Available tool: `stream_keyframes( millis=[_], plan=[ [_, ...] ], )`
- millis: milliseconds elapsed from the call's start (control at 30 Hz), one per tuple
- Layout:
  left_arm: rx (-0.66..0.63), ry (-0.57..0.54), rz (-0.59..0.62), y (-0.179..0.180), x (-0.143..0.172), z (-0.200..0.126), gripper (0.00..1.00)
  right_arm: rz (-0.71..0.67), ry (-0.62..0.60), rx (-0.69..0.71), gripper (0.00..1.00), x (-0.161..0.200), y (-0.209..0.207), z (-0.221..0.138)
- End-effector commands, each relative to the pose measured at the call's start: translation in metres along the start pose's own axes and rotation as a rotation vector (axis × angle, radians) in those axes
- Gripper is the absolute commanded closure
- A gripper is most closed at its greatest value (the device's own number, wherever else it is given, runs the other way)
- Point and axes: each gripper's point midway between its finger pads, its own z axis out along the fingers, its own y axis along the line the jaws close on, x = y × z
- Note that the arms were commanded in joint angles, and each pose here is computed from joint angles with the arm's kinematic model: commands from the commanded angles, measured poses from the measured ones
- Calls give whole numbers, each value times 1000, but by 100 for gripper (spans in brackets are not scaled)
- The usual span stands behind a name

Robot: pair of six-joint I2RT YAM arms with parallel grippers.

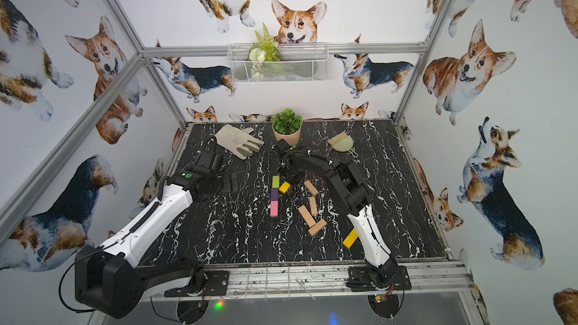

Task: Assemble the letter k with building blocks
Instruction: Assemble the building block at the center of the board.

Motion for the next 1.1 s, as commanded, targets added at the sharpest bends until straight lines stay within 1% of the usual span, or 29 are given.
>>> stream_keyframes(
  millis=[0, 33, 133, 233, 333, 500, 700, 1033, 1067],
  plan=[
    [-8, -7, 7, 1, -2, 0, 4, 114, -9, 22, 91, -2, -5, 1],
    [-7, -6, 8, 1, -2, 0, 4, 116, -10, 25, 87, -2, -6, 1],
    [-9, -6, 7, 1, -2, 0, 4, 118, -13, 31, 84, -2, -8, 0],
    [-10, -8, 7, 1, -2, 0, 4, 116, -12, 27, 78, -1, -9, 0],
    [-11, -6, 8, 1, -2, 0, 4, 118, -11, 21, 74, -1, -10, 0],
    [-12, -5, 8, 1, -2, 0, 4, 127, -6, 8, 69, 1, -9, 2],
    [-15, -8, 8, 2, -2, 0, 4, 134, -4, -16, 61, 1, -5, 0],
    [-18, -10, 9, 3, -2, 0, 4, 152, -17, -42, 56, -1, -5, -3],
    [-19, -8, 8, 3, -2, 0, 4, 152, -19, -47, 52, -1, -4, -4]
  ],
)
